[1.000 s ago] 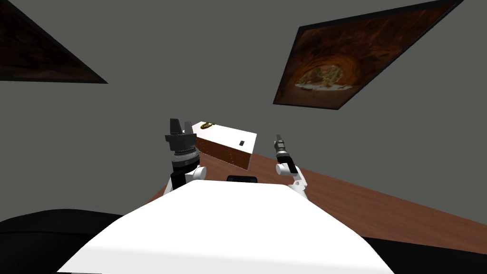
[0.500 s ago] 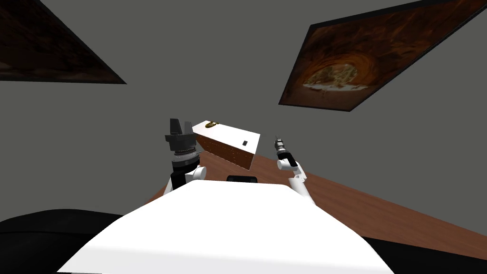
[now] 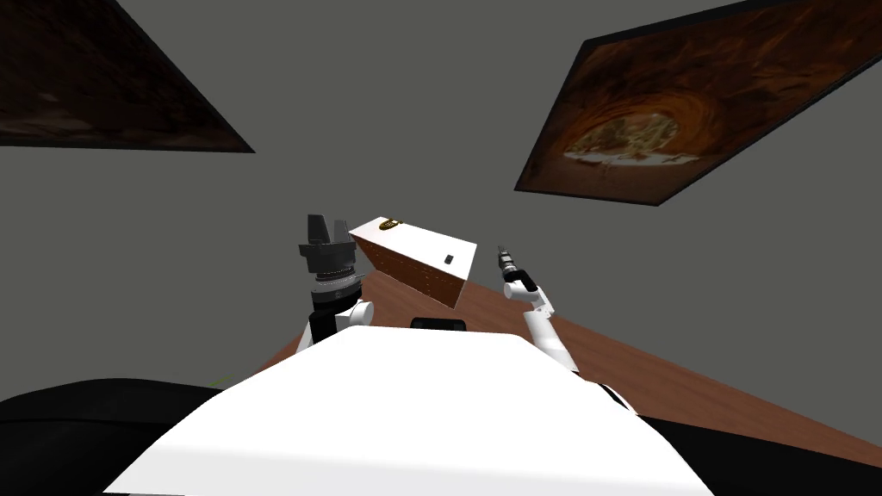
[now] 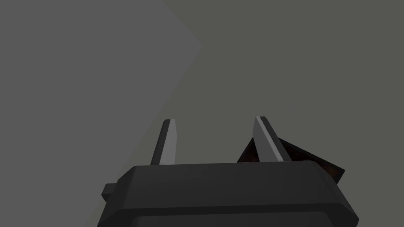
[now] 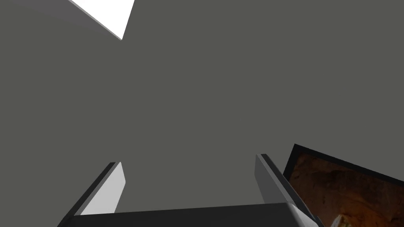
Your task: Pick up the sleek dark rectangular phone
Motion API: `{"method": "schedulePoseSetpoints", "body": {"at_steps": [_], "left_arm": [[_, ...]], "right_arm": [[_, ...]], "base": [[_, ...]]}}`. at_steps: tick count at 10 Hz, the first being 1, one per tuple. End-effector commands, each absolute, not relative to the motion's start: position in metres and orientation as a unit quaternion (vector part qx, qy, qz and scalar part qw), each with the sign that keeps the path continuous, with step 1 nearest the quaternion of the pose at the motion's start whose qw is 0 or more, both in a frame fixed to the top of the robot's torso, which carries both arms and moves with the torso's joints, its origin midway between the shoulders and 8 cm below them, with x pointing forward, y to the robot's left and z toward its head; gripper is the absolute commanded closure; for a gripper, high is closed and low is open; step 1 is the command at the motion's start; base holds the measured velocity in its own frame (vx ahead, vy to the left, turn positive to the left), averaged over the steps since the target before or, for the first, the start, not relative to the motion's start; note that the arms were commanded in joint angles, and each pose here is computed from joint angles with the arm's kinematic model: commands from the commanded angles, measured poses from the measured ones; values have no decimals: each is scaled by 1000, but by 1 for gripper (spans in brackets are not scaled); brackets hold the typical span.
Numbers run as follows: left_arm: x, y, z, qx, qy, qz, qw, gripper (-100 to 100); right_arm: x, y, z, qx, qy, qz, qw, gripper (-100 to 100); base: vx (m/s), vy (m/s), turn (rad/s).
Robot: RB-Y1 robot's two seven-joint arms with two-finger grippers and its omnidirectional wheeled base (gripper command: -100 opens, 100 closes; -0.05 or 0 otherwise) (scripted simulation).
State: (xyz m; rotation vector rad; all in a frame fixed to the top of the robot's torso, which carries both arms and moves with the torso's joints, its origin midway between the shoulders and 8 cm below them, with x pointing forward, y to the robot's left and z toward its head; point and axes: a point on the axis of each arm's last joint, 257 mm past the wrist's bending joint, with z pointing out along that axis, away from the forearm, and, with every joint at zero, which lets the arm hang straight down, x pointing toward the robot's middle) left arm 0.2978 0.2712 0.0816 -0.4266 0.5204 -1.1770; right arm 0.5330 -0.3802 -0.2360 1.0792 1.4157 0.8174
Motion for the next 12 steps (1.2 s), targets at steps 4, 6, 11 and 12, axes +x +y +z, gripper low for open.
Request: {"method": "schedulePoseSetpoints", "body": {"at_steps": [4, 6, 11, 12], "left_arm": [[298, 271, 82, -197, 241, -544, 779, 0], [298, 271, 82, -197, 241, -544, 779, 0], [298, 271, 82, -197, 241, -544, 779, 0], [298, 271, 82, -197, 241, -544, 779, 0]], "right_arm": [[549, -403, -265, 476, 639, 299, 525, -100], [556, -412, -274, 482, 654, 281, 511, -100], [559, -428, -306, 499, 693, 236, 465, -100], [566, -429, -305, 494, 704, 227, 457, -100]], "base": [[4, 20, 124], [3, 11, 111], [12, 8, 134], [20, 3, 138]]}}
